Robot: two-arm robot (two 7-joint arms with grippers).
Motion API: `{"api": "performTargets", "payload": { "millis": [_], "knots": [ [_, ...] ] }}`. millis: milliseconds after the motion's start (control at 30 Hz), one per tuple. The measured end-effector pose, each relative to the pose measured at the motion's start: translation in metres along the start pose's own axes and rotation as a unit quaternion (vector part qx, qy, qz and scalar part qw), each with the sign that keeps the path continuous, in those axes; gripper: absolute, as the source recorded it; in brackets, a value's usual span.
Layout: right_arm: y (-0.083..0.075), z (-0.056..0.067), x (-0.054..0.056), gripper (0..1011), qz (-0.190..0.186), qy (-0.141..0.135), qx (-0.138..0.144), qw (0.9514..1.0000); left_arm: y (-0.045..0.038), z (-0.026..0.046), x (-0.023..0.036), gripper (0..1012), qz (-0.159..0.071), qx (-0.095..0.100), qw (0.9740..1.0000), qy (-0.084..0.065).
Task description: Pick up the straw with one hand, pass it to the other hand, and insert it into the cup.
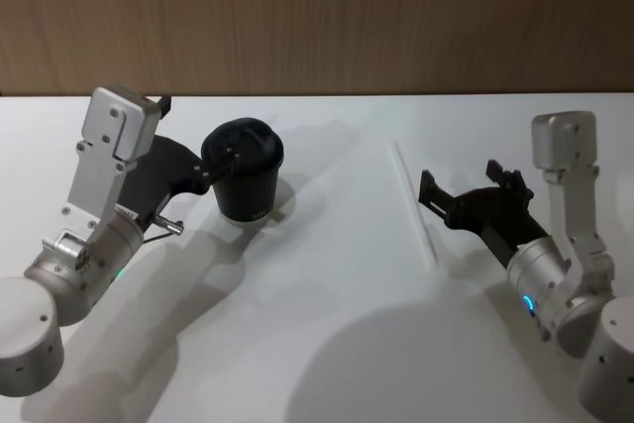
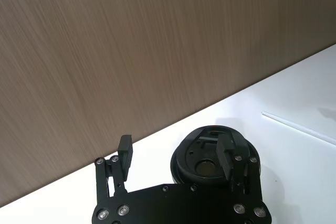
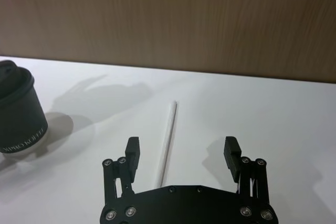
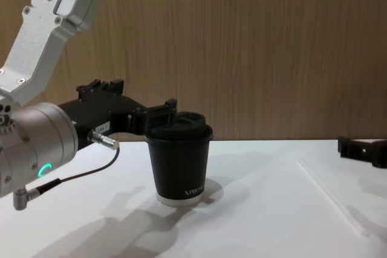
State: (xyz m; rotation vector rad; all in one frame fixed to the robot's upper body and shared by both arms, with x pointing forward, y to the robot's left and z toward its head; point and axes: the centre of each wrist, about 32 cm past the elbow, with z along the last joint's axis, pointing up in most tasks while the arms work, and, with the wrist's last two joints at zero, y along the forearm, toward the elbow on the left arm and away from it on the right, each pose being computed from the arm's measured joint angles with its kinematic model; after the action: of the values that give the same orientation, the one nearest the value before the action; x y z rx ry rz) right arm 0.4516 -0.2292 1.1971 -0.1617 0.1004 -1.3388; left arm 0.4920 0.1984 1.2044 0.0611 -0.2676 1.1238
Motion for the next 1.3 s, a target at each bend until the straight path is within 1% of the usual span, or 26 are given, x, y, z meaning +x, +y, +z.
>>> {"api": "performTargets", "payload": {
  "millis": [233, 300, 467, 833, 1300],
  "knots": [
    [0.0027, -0.0005, -0.0027, 1001, -0.005, -0.010, -0.033, 0.9994, 0.0000, 0.0000, 0.0000, 1003, 0.000, 0.000, 1.0000, 0.000],
    [0.0030, -0.0006, -0.0028, 1001, -0.004, -0.012, -0.035, 0.9993, 0.0000, 0.0000, 0.0000, 1003, 0.000, 0.000, 1.0000, 0.000],
    [0.0041, -0.0004, -0.0028, 1001, -0.002, -0.025, -0.053, 0.9983, 0.0000, 0.0000, 0.0000, 1003, 0.000, 0.000, 1.0000, 0.000],
    [0.0052, -0.0002, -0.0001, 1001, 0.002, -0.041, -0.077, 0.9962, 0.0000, 0.0000, 0.0000, 1003, 0.000, 0.000, 1.0000, 0.000],
    [0.0069, -0.0019, 0.0014, 1001, 0.011, -0.047, -0.100, 0.9938, 0.0000, 0.0000, 0.0000, 1002, 0.000, 0.000, 1.0000, 0.000]
  ]
}}
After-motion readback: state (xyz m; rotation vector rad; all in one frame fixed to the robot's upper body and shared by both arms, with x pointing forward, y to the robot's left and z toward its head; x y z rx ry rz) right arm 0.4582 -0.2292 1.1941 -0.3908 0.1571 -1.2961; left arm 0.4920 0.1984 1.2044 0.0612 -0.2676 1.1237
